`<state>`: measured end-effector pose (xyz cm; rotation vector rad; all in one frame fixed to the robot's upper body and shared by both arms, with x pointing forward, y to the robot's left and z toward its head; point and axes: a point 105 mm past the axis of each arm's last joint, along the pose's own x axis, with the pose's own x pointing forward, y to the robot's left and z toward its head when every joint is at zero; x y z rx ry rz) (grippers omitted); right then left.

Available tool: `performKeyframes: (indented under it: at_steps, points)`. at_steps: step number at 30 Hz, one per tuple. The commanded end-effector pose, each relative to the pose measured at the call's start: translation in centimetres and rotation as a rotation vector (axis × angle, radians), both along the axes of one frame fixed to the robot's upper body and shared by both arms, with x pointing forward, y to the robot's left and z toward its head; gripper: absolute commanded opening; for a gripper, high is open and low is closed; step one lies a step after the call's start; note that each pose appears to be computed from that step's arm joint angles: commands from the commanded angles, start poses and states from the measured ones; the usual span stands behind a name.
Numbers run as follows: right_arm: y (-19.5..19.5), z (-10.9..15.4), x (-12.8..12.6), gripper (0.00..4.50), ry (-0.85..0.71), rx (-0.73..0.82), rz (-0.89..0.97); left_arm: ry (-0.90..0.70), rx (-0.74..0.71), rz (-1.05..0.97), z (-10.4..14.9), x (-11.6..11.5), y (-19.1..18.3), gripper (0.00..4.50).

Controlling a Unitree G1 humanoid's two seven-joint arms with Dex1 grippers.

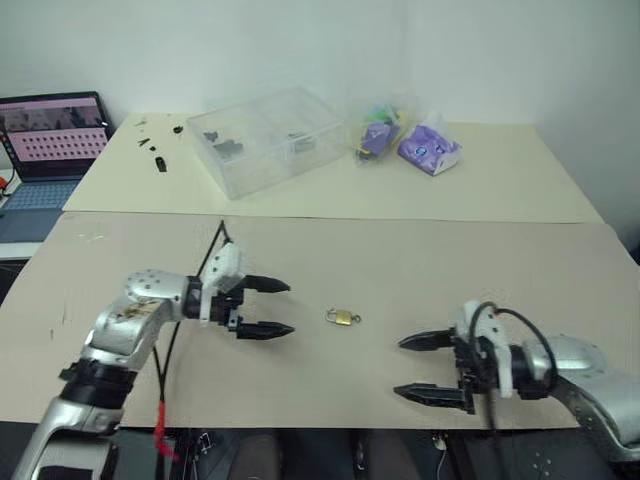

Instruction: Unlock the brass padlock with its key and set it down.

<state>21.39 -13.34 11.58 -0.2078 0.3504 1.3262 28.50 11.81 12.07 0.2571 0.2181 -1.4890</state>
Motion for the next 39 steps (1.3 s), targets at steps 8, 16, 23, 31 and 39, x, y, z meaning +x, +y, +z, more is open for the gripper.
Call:
performKeyframes:
  at_steps: [8,16,23,31,39]
  points:
    - [0.1,1.9,-0.1,4.50,-0.104,-0.016,-0.056,-0.100,0.024,-0.054,-1.9,3.2,-2.6,4.41]
    - [-0.1,2.4,0.0,4.50,-0.128,-0.007,-0.121,-0.123,0.032,-0.197,-3.1,3.4,-6.1,4.41]
    - [-0.2,3.0,0.2,4.50,-0.156,0.002,-0.169,-0.108,0.063,-0.225,-4.7,3.6,-7.7,4.41]
    - [-0.2,2.8,0.0,4.50,-0.157,-0.007,-0.190,-0.103,0.048,-0.205,-5.1,4.4,-9.8,4.41]
    - [-0.2,2.9,0.2,4.50,-0.163,-0.010,-0.195,-0.043,0.036,-0.228,-5.6,3.9,-11.3,4.41]
